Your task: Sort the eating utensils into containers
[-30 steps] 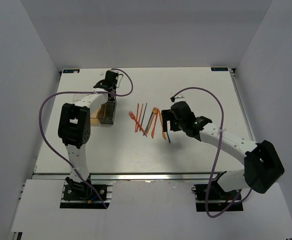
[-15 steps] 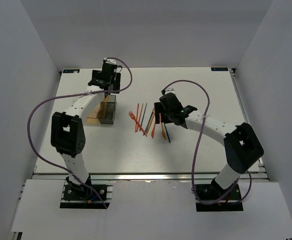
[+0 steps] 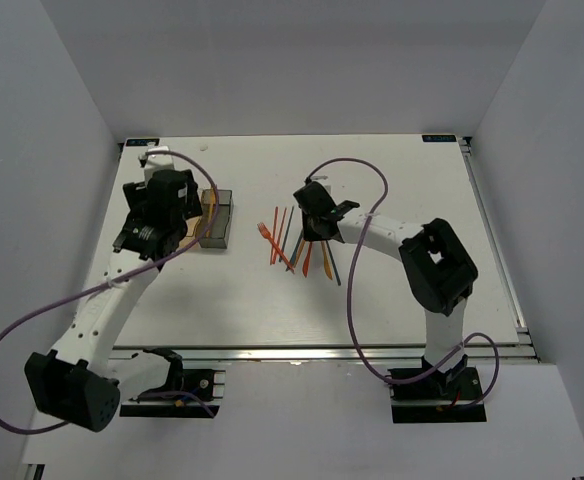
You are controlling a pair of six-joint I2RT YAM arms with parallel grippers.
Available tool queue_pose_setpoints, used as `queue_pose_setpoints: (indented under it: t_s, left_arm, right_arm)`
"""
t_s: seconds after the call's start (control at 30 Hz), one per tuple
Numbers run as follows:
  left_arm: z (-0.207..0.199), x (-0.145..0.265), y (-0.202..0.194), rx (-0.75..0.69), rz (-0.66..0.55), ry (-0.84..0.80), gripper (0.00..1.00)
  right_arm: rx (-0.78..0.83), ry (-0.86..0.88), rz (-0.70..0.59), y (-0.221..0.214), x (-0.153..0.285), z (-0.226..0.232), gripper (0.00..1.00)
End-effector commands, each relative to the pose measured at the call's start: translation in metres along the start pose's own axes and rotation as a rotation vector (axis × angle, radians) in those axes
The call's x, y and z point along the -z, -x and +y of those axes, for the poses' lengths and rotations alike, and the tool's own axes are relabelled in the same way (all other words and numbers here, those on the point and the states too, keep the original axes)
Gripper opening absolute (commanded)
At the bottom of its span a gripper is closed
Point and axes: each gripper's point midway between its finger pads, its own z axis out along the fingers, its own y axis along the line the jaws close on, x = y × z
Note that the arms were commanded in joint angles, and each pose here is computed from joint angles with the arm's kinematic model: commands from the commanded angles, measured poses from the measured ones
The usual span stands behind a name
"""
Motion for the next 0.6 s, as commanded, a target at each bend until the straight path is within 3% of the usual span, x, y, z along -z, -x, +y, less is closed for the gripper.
queue_pose_setpoints:
  t_s: [0.0,0.13,0.3,0.57]
  left_arm:
    - [0.011,-0.002,-0.023,0.013,0.007,0.041,0.98]
    - [0.008,0.006,-0.028,0.057,-0.009,-0.019,0.98]
    - [0.004,0.007,-0.048,0.049,0.020,-0.055,0.98]
    - [-0.001,0.008,-0.048,0.051,0.022,-0.090,0.98]
  right_arm:
    - [-0.037,-0.004,-0.036,0.018,-0.004,0.014,0.16]
    - [-0.063,-0.019,-0.045,0.026,-0.012,0.022,0.21]
    - [-0.074,-0.052,-0.023,0.017,-0.024,0.023,0.21]
    - [-0.078,-0.093,-0.005,0.007,-0.028,0.018,0.21]
